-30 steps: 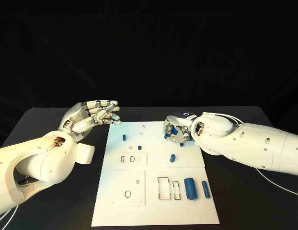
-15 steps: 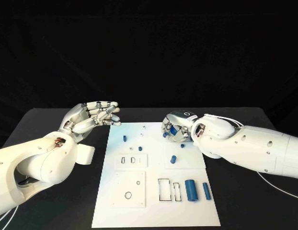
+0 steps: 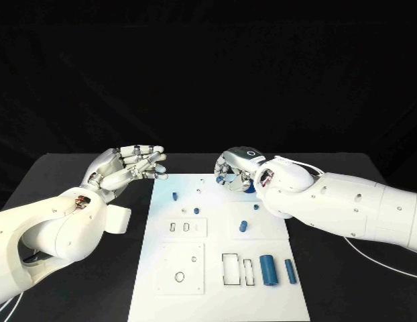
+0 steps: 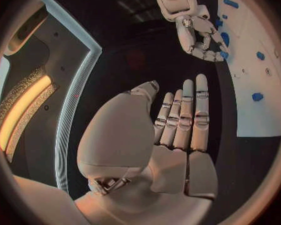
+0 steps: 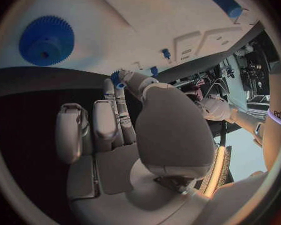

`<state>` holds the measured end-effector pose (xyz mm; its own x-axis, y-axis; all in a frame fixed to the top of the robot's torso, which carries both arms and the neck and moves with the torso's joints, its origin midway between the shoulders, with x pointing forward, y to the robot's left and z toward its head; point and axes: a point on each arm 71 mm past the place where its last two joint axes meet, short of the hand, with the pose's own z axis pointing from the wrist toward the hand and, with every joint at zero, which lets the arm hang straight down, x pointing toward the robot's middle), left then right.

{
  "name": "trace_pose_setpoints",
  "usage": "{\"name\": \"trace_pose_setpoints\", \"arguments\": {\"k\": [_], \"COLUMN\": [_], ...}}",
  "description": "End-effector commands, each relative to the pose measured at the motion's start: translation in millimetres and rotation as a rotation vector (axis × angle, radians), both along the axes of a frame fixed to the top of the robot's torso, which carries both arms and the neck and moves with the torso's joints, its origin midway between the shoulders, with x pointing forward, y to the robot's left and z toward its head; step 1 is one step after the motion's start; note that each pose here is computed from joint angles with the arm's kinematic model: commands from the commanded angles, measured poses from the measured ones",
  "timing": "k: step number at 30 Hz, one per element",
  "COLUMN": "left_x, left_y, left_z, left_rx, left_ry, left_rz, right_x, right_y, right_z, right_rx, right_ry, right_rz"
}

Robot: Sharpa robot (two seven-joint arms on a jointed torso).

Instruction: Assemble the parts on the task board

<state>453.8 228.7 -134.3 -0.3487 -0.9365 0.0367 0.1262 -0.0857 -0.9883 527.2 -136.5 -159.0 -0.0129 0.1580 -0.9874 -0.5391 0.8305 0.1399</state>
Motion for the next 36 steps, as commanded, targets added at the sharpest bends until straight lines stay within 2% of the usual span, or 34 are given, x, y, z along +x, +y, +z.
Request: {"name": "trace_pose_setpoints", "arguments": {"k": [1,8,16,36], "left_x": [-0.5,-0.4,-0.5,0.2], "left_y": [-2.8,-6.3,-9.2,-11.1], "left_z": [1.9,2.4,3.0,7.6], "left_rx": [-0.004,-0.007,-0.009,-0.011], "left_ry": [-0.009,-0.009,-0.010,-0.019], "left_rz": [-0.023,-0.033,-0.039,-0.047], "right_x": [5.6,13.0,15.9,19.3], "right_y": [4,22,35,44], "right_z": [2.3,0.2,-3.2,-13.7], "right_rx": [0.012,0.009,0.007,-0.010], "right_ry": [-0.030,-0.035,-0.028,-0.004], "right_rz": [-0.036,-0.021,-0.008,-0.016]}}
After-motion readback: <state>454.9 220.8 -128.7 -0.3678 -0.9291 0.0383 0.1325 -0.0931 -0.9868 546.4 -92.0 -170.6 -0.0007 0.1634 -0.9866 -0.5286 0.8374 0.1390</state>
